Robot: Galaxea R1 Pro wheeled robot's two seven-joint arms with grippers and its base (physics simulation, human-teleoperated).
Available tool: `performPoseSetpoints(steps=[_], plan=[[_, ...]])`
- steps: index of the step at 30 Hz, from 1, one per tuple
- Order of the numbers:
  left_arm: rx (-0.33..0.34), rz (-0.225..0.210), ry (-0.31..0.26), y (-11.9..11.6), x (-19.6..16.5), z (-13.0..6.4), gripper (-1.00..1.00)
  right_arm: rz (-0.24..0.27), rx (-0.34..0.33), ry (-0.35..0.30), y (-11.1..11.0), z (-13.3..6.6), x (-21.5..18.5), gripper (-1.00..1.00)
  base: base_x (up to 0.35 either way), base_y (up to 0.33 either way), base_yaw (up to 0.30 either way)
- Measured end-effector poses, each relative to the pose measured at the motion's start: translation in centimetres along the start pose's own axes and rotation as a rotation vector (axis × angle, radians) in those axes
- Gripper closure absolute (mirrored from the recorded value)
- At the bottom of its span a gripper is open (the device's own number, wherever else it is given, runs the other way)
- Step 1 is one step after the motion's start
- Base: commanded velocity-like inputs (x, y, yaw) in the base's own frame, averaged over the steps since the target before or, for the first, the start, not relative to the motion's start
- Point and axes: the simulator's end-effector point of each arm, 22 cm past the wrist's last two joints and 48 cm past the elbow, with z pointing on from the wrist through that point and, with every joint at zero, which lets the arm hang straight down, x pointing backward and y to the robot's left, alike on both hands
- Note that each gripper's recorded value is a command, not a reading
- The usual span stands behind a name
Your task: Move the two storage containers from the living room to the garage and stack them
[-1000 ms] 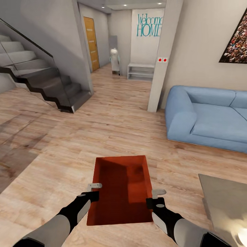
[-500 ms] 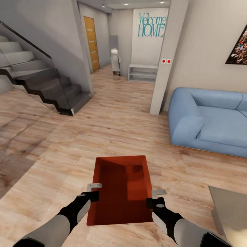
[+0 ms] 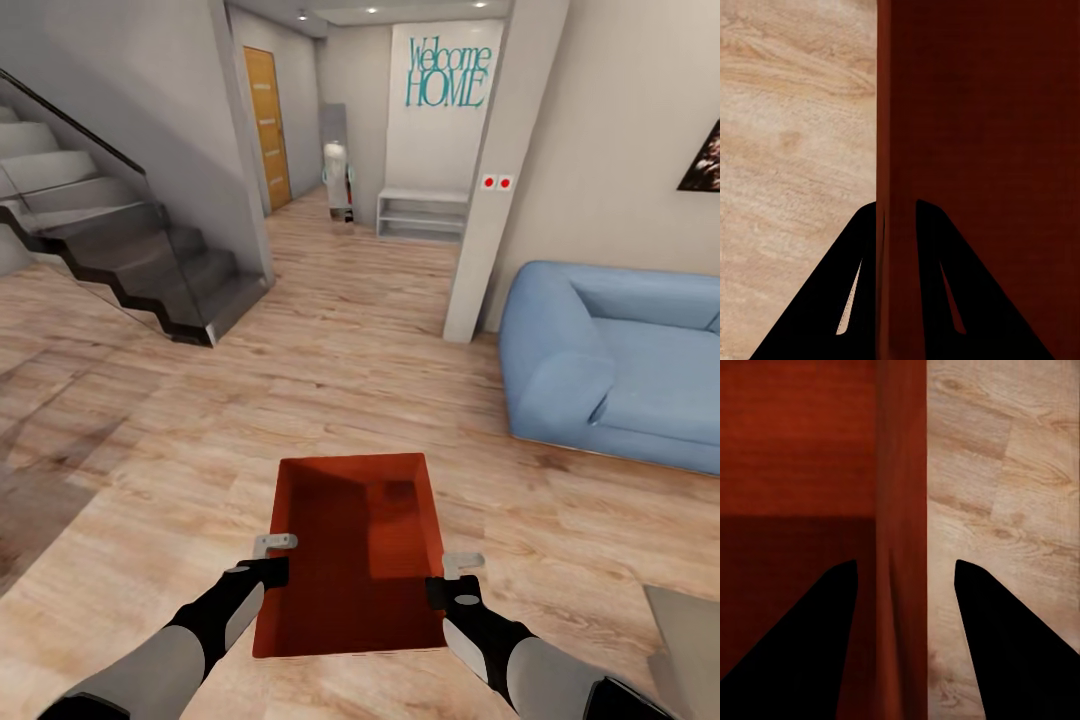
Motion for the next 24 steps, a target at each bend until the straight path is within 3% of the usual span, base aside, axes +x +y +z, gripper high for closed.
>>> performPoseSetpoints(steps=[24], plan=[[0.000,0.000,-0.001,-0.01,-0.01,0.00,1.00,0.000,0.000,-0.001,-0.01,0.00,-0.01,1.00,0.320,0.090,0.000]])
